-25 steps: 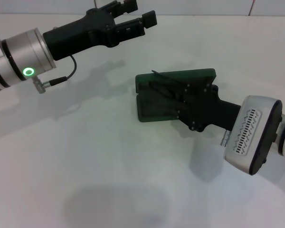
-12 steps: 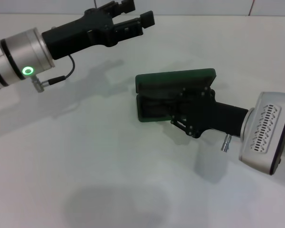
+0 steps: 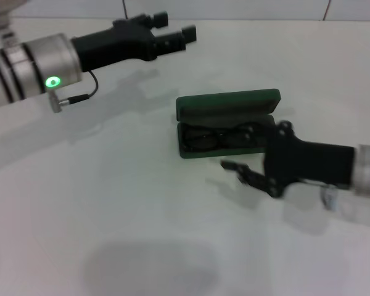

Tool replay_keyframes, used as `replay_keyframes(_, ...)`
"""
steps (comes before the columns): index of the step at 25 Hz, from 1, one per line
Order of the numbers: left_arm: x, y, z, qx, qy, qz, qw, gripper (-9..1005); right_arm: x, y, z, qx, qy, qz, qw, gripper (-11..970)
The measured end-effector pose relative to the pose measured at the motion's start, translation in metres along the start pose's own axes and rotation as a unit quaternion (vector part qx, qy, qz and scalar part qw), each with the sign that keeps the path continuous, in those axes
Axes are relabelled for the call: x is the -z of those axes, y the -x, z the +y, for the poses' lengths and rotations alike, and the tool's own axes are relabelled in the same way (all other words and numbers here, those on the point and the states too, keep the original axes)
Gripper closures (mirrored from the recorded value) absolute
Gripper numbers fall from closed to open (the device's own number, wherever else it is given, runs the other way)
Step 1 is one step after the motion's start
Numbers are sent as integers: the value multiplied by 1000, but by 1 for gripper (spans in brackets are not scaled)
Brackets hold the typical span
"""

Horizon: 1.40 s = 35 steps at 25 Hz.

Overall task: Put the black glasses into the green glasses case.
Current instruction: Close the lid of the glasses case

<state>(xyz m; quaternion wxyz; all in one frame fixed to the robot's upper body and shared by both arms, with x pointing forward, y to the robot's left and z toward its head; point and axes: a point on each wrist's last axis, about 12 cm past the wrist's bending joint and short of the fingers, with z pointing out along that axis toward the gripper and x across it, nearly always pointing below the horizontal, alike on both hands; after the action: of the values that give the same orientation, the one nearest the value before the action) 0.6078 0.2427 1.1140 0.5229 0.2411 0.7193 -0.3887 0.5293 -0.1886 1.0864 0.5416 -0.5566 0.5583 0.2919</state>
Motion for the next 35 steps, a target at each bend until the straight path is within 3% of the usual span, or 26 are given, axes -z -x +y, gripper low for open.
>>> replay_keyframes(5, -41, 0, -2, -28, 24, 106, 994, 108, 32, 4, -10, -80, 108, -36, 990, 593)
replay_keyframes(10, -70, -4, -11, -71, 34, 173, 982, 108, 34, 2, -9, -105, 129, -49, 985, 592)
replay_keyframes(12, -77, -7, -14, -83, 38, 189, 978, 108, 31, 0, -5, -107, 132, -45, 984, 546)
replay_keyframes(15, -79, -8, -16, -86, 39, 191, 977, 108, 28, -2, -2, -107, 136, -39, 984, 477)
replay_keyframes(21, -82, -7, -17, -84, 40, 186, 978, 108, 20, -4, -1, -106, 133, -30, 985, 476)
replay_keyframes(35, -80, -22, -31, -111, -9, 216, 970, 108, 18, -9, -3, -105, 120, -9, 987, 471)
